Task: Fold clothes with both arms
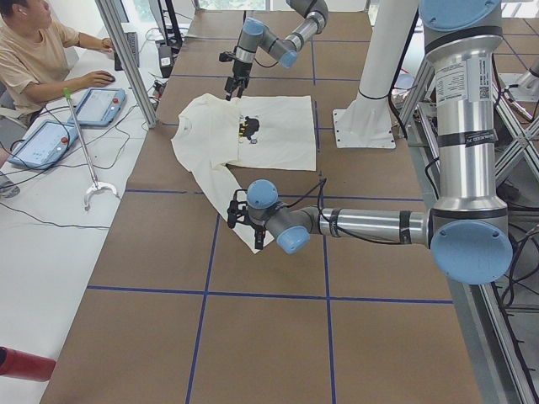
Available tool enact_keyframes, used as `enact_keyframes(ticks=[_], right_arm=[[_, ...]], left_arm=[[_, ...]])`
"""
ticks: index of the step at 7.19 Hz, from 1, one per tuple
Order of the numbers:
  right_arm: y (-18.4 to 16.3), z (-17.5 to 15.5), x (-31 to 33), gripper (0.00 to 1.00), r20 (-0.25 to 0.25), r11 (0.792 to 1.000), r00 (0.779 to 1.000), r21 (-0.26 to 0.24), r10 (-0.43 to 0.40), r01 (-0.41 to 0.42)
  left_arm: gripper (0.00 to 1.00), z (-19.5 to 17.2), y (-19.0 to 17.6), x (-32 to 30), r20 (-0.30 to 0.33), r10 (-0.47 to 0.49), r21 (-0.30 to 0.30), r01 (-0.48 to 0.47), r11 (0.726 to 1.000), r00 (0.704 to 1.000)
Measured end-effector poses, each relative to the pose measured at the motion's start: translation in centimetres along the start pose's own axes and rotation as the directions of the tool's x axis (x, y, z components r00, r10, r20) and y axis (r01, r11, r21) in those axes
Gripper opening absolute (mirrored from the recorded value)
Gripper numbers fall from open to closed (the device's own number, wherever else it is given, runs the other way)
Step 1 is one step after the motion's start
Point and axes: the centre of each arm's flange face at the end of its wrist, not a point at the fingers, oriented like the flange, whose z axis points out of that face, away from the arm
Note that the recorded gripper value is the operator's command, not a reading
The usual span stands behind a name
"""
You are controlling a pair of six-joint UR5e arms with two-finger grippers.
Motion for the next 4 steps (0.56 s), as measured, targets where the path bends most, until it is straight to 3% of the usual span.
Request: enact_keyframes(ticks=[4], right_arm=[[-0.5,-0.6,1.5,1.0,-0.002,1.0,1.0,0.004,-0.001,0.001]], left_arm=[[0.83,3.3,-2.3,-1.0,0.068,-0.008,0.025,0.006,1.0,0.998]])
